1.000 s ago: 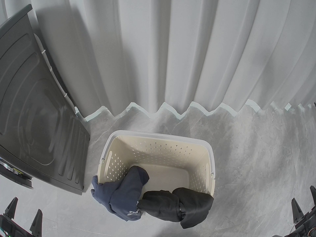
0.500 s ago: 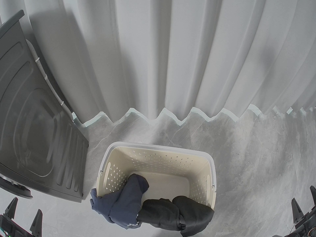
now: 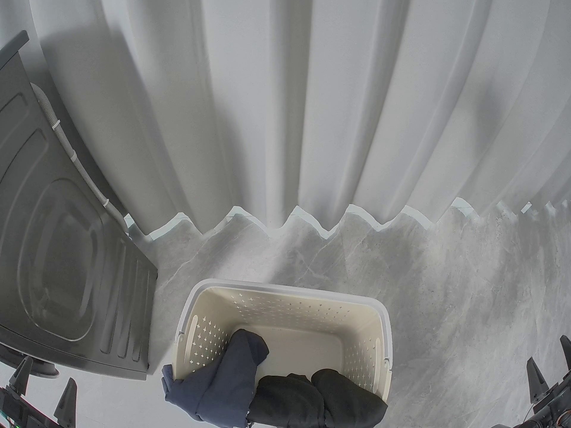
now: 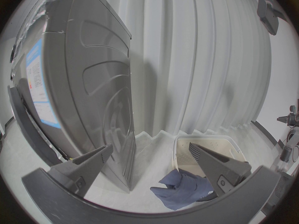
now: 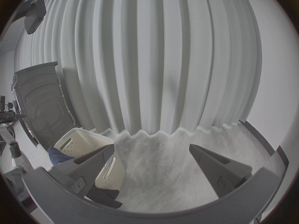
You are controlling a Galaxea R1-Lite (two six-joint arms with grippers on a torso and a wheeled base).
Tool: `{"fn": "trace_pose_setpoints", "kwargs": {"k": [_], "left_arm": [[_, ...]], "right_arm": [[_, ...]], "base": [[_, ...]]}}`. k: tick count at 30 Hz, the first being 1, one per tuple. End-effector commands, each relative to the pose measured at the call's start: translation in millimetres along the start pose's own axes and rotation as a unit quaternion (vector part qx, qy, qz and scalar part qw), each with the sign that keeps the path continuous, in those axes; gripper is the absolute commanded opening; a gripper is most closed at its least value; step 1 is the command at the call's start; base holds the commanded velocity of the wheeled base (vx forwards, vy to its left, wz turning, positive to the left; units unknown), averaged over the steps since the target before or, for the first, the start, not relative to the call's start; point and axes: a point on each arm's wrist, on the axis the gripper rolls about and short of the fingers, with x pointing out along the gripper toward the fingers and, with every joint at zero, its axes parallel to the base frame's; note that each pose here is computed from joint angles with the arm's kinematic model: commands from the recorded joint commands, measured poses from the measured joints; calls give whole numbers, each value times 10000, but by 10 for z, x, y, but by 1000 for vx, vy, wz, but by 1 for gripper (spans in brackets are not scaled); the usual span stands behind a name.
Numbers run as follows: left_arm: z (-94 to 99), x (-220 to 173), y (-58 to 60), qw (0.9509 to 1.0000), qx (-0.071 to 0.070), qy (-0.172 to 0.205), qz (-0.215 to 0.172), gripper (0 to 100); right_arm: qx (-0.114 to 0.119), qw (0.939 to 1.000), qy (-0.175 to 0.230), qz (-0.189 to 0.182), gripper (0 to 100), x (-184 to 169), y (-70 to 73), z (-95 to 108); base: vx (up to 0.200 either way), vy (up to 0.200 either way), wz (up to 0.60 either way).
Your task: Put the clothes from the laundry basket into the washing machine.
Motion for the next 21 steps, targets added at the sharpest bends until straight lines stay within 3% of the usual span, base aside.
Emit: {"fn": "trace_pose_setpoints", "kwargs": {"k": [1, 8, 17, 21], "left_arm": [[-44, 0, 2, 10000, -1, 0, 4, 100], [-44, 0, 2, 10000, -9, 0, 4, 100], [-44, 0, 2, 10000, -1, 0, 4, 100], [-44, 0, 2, 10000, -1, 0, 4, 100]], "right_arm": [[-2, 10000, 4, 5, 100, 0, 0, -52], [-2, 10000, 4, 5, 100, 0, 0, -52], [-2, 10000, 4, 5, 100, 0, 0, -52], [-2, 10000, 4, 5, 100, 0, 0, -52]], "base": [[0, 0, 0], [171, 0, 0], [0, 0, 0], [200, 0, 0]]}}
